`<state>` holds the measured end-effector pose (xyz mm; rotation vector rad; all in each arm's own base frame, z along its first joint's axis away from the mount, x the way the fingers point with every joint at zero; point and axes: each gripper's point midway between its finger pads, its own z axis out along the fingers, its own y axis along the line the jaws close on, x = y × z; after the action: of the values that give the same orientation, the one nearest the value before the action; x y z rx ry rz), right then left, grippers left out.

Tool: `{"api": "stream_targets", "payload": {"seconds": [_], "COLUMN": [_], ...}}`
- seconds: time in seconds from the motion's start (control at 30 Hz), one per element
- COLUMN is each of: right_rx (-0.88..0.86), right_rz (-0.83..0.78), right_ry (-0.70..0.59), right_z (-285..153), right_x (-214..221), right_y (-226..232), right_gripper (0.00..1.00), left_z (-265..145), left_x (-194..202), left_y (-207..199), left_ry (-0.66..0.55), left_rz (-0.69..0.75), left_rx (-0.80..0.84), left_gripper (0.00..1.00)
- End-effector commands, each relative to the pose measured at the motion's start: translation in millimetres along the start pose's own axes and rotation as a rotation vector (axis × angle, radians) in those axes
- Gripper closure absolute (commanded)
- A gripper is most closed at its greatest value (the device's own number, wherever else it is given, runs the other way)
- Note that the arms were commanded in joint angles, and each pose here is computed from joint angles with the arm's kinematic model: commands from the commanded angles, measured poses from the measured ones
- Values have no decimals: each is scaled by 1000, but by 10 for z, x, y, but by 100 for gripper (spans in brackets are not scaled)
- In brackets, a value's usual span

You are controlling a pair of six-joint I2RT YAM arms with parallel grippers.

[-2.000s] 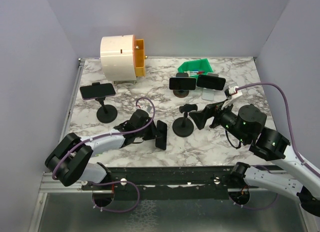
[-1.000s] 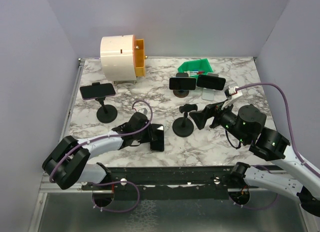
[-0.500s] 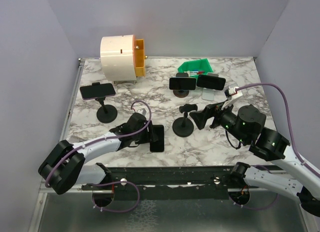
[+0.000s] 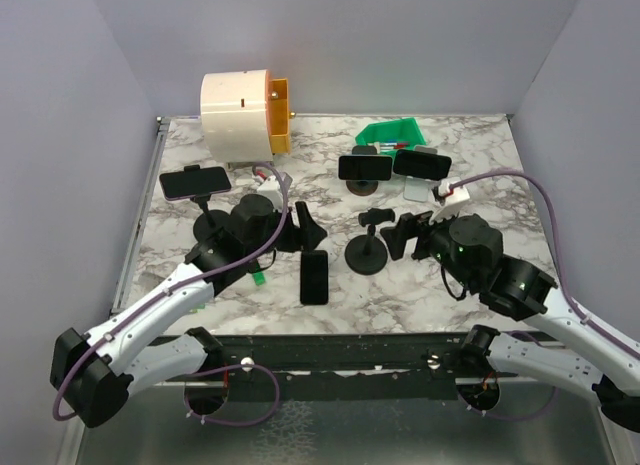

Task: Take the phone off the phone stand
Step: Place the phone at the center of the board, then pick up the phone stand at the center of the board.

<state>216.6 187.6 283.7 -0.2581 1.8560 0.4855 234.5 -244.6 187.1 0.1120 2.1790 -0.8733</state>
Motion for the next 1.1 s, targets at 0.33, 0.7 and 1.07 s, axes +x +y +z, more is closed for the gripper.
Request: {"api": "stream_targets", "payload": {"seconds": [0.33, 0.7, 1.07], "right_rx": [-101, -109, 40], "right_rz": [-39, 38, 49], "right_ry": [-53, -167, -233], "right_z": [202, 465, 808], "right_x": [474, 830, 967], "right_y": [61, 15, -182], "right_gripper": [15, 20, 36], "left_z": [-346, -585, -640], "left_x": [-1102, -1090, -1067], "left_y": [4, 166, 209], "left_ry": [-403, -504, -510], "left_rz": [420, 416, 405], "left_rx": [-142, -184, -198], "left_gripper": [32, 32, 32]}}
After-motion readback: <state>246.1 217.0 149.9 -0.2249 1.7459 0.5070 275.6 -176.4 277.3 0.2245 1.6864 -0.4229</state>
